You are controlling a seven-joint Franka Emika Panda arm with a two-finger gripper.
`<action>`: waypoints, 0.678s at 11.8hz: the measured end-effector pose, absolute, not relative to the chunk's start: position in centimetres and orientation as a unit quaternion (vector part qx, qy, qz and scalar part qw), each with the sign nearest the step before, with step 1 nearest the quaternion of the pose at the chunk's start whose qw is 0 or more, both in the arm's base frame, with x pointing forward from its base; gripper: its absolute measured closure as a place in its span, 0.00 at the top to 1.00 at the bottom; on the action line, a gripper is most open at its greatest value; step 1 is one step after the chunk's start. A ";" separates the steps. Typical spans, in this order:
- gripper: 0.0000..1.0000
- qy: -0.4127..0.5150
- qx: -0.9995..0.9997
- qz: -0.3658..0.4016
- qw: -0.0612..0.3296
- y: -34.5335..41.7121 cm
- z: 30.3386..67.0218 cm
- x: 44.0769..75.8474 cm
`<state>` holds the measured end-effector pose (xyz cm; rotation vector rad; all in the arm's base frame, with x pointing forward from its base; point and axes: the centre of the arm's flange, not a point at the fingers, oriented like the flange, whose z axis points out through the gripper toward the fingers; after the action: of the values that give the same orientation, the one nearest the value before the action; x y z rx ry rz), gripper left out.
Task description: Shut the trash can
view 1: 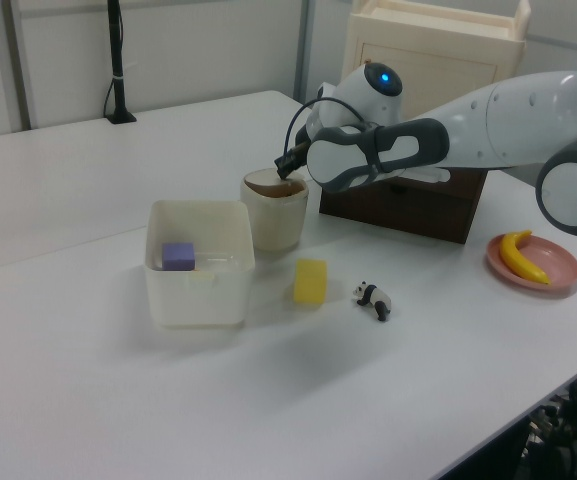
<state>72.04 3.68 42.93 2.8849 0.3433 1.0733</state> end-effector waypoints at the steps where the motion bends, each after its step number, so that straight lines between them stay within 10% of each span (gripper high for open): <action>1: 0.01 0.115 0.933 0.341 0.023 3.7 42.4 71.9; 8: 0.01 0.124 0.935 0.331 0.026 3.7 41.1 71.6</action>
<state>71.55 3.68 41.12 2.8909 0.3838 1.0229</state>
